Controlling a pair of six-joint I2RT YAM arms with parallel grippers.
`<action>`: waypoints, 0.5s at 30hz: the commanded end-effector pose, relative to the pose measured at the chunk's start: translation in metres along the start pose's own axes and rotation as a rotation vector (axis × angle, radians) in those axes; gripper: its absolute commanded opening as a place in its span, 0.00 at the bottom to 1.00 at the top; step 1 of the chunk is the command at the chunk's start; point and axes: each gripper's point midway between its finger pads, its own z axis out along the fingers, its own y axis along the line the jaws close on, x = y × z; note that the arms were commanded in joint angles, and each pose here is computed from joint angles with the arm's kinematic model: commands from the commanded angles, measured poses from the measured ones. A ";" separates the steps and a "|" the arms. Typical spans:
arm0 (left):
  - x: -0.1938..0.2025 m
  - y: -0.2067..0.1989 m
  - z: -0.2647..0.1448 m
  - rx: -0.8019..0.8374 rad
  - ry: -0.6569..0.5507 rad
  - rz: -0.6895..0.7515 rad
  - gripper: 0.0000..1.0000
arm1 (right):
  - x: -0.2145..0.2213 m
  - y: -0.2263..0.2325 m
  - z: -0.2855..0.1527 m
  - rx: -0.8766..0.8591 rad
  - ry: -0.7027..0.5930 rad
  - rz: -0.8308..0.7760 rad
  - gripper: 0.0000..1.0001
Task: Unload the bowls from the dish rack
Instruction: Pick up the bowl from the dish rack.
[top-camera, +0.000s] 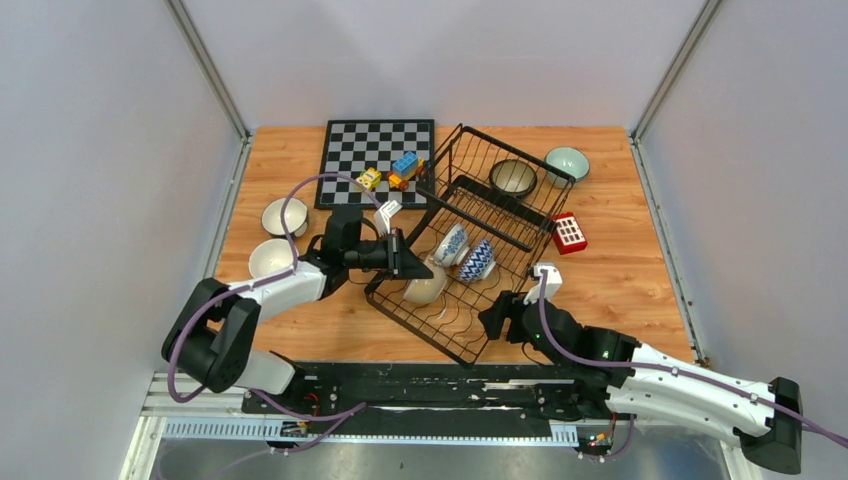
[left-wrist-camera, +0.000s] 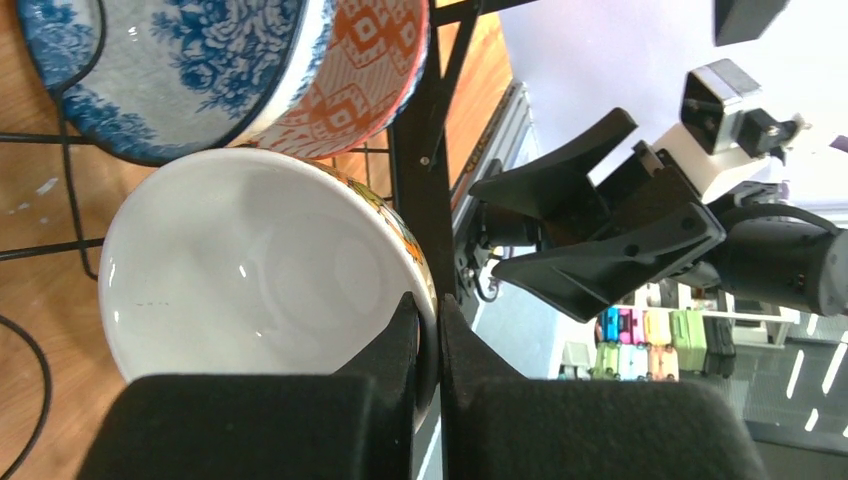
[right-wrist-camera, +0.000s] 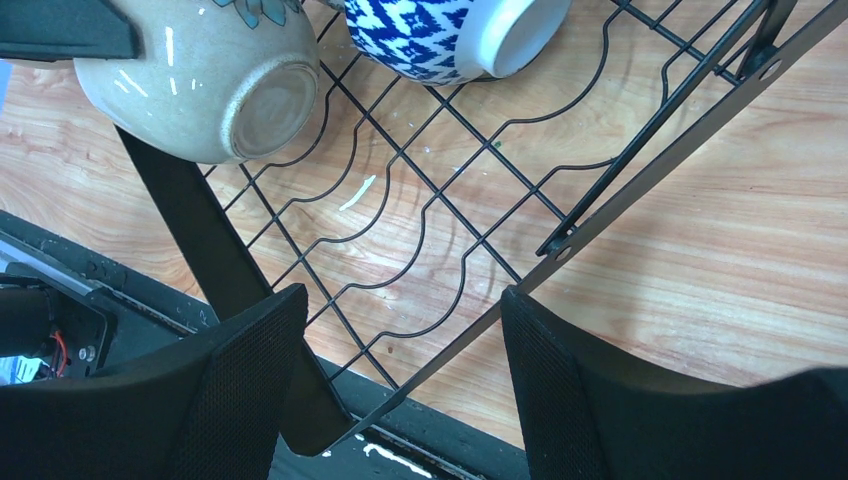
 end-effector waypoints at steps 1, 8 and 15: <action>-0.010 -0.047 -0.010 0.155 -0.034 0.085 0.00 | 0.001 -0.003 0.001 -0.002 -0.005 -0.004 0.74; -0.005 -0.091 -0.027 0.236 -0.060 0.160 0.00 | -0.011 0.016 0.000 -0.057 -0.009 -0.082 0.82; -0.005 -0.129 -0.053 0.236 -0.094 0.277 0.00 | -0.052 0.055 -0.016 -0.167 -0.060 -0.180 0.87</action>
